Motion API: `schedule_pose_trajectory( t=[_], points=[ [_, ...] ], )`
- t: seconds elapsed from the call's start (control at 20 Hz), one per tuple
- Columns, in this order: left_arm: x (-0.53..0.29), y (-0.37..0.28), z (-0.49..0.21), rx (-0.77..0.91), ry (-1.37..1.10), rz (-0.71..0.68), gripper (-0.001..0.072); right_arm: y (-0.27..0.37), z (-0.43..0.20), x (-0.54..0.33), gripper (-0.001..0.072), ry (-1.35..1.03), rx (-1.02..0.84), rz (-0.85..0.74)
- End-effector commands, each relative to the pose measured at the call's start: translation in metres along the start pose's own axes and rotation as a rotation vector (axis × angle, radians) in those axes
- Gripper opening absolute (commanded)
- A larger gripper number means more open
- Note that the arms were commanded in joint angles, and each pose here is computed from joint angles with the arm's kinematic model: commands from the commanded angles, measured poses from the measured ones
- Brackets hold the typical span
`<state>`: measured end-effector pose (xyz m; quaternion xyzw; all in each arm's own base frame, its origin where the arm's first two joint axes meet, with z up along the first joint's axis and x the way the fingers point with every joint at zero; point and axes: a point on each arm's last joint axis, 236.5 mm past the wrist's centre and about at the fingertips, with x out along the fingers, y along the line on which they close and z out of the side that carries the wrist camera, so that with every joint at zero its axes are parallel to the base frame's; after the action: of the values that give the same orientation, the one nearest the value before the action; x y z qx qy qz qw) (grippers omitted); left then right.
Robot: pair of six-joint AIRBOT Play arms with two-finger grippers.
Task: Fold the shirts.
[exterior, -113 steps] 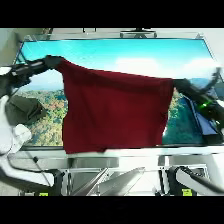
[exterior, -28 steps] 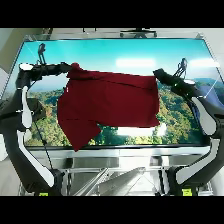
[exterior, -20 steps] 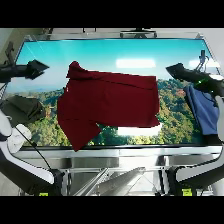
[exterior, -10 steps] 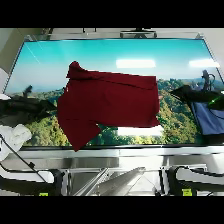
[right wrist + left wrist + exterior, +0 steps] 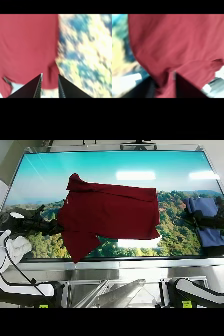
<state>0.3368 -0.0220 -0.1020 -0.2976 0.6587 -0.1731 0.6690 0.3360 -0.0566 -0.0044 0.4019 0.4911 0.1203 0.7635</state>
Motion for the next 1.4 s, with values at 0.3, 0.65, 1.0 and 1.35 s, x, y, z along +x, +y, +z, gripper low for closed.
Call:
schedule_pose_trajectory(
  t=[0.3, 0.65, 1.0, 1.35],
  points=[
    [-0.004, 0.001, 0.008, 0.010, -0.044, -0.018, 0.0022, -0.048, -0.074, 0.056, 0.0374, 0.136, 0.096, -0.105],
    [-0.007, 0.002, 0.004, 0.022, -0.034, -0.030, 0.0022, -0.041, -0.107, 0.129, 0.0351, 0.310, 0.040, -0.122],
    [-0.007, -0.001, 0.000, 0.043, -0.014, -0.042, 0.0022, -0.017, -0.123, 0.138, 0.0275, 0.400, 0.001, -0.067],
    [-0.007, -0.001, -0.002, 0.043, -0.009, -0.046, 0.0022, -0.016, -0.133, 0.133, 0.0075, 0.448, 0.000, -0.062]
  ],
)
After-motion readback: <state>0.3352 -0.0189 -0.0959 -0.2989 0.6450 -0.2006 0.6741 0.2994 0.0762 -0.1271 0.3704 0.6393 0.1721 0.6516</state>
